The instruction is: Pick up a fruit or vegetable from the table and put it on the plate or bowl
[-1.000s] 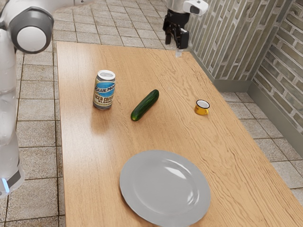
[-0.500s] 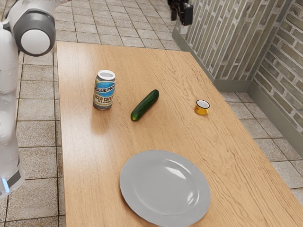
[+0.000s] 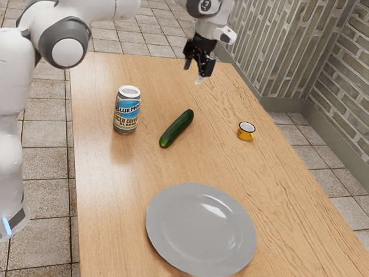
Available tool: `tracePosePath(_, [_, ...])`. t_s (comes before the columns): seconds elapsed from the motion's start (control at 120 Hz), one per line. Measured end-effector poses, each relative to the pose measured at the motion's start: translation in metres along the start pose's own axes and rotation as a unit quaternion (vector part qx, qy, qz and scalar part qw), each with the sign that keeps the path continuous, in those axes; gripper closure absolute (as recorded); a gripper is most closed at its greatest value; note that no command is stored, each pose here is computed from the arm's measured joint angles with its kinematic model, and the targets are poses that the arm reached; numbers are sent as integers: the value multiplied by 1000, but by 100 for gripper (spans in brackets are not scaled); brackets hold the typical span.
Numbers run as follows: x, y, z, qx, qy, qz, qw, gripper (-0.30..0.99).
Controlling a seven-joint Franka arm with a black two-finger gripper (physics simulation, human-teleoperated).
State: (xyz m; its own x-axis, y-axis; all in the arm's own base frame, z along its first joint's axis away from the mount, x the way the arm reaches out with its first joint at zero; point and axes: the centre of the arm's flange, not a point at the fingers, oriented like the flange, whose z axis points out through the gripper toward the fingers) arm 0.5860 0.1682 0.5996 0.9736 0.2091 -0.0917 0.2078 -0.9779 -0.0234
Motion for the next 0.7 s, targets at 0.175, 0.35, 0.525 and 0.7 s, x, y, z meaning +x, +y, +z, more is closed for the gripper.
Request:
tracePosePath(0.175, [-19, 7, 43, -8, -5, -13, 1000, 0])
tracePosePath(0.35, [-29, 13, 64, -18, 13, -42, 999, 0])
tracePosePath(0.525, [-23, 13, 86, -21, 32, -73, 997, 0])
tracePosePath(0.7, [-23, 14, 101, -23, 42, -98, 994, 0])
